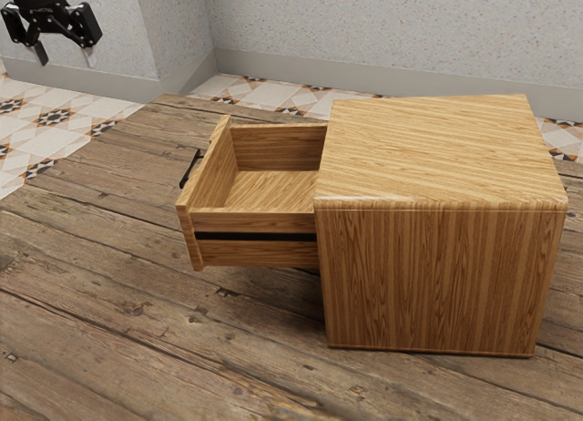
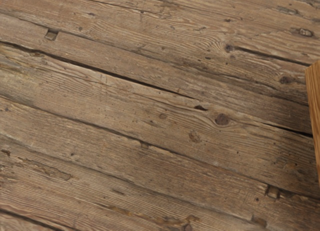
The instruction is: Push the drawer handle with one arm to close the drawer
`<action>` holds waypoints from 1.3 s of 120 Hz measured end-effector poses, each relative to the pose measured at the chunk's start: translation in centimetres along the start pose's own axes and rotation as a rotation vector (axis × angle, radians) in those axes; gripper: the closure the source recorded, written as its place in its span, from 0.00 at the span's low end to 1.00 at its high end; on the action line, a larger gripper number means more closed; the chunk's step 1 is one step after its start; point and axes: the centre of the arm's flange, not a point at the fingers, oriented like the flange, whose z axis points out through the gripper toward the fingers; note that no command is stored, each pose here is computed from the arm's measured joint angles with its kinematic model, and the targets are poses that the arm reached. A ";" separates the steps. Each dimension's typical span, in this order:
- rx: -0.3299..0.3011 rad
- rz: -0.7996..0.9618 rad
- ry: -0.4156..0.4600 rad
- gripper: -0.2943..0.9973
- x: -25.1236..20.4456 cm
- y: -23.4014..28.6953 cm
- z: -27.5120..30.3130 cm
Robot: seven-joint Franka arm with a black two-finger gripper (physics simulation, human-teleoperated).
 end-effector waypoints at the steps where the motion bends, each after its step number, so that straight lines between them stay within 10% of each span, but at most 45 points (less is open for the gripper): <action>1: 0.000 0.000 0.000 0.24 0.0 0.0 0.0; 17: -0.033 -0.040 0.003 0.24 -0.1 -2.2 -0.1; 30: -0.087 -0.003 0.214 0.24 -3.8 -1.9 -11.5; 46: -0.120 0.030 0.261 0.24 -5.5 -1.0 -14.3; 89: -0.209 0.159 -0.167 0.24 -11.7 1.4 6.4; 124: -0.139 -0.060 -0.217 0.24 -14.6 -7.3 18.0; 156: -0.031 0.353 -0.105 0.25 -12.6 -5.8 18.7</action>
